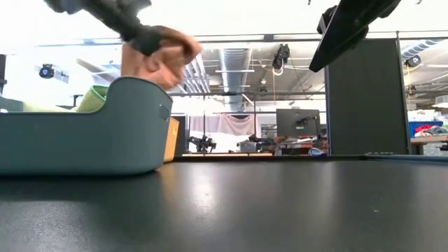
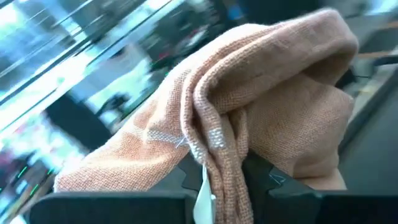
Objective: Sort microfiber towel by color & place in baskets
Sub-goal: Put the pink towel into the yellow bin, then put the green microfiber towel into the blue bin
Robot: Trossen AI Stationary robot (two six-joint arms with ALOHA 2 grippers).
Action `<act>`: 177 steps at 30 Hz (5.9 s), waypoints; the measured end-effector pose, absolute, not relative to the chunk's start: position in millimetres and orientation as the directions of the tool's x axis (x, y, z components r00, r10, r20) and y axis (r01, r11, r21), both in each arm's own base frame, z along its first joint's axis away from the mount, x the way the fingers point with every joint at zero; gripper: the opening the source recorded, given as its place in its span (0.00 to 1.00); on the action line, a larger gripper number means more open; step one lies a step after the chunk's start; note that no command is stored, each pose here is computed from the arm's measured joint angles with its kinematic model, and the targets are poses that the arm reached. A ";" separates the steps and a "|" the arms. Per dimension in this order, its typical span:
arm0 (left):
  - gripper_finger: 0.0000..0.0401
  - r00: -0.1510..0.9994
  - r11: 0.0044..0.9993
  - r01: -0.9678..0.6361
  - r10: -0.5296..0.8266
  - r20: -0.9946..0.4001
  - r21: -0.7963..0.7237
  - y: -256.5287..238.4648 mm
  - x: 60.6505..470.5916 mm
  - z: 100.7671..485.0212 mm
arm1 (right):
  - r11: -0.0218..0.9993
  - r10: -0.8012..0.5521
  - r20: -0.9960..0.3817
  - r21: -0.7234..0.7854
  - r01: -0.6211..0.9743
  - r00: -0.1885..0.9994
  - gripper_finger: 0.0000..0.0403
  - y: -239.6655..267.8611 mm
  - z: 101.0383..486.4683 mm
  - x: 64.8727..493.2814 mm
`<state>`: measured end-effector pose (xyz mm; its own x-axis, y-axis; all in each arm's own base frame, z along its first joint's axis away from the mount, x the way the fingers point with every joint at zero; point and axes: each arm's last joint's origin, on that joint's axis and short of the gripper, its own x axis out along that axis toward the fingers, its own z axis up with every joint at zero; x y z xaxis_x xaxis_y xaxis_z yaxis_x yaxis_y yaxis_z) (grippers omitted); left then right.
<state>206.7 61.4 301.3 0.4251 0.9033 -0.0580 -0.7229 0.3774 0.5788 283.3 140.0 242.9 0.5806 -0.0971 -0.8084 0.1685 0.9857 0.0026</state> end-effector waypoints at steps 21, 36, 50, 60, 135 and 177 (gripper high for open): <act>0.09 0.211 0.189 -0.967 0.969 0.127 0.169 164.7 160.4 232.5 | 0.988 -0.091 -0.768 0.011 0.155 0.634 0.59 136.3 245.9 291.5; 0.09 0.301 0.425 -0.861 0.870 -0.392 0.281 163.3 164.6 163.5 | 0.985 -0.111 -0.766 -0.001 0.171 0.633 0.58 134.4 245.7 291.8; 0.08 0.264 0.488 -0.871 0.572 -0.777 0.063 195.2 161.1 195.9 | 0.983 -0.139 -0.768 -0.033 0.179 0.624 0.58 121.8 243.3 296.5; 0.09 0.186 0.444 -0.896 0.358 -0.915 -0.008 266.7 167.2 163.1 | 0.971 -0.160 -0.800 -0.020 0.240 0.579 0.63 118.2 224.2 288.7; 0.54 0.981 0.998 -0.057 0.052 -0.189 -0.018 17.1 201.1 270.3 | 0.897 -0.307 -0.743 -0.017 0.441 0.595 0.62 88.4 184.4 279.5; 0.54 0.766 0.984 0.145 -0.044 -0.642 0.105 -60.2 474.4 94.5 | 0.907 -0.212 -0.790 0.061 0.417 0.576 0.51 193.8 202.4 212.3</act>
<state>474.4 -60.2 94.5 0.7657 -0.0439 -0.6417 0.1447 0.9838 0.1054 212.3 193.8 202.4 0.5758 -0.2118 -0.7897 0.4166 0.9071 0.0605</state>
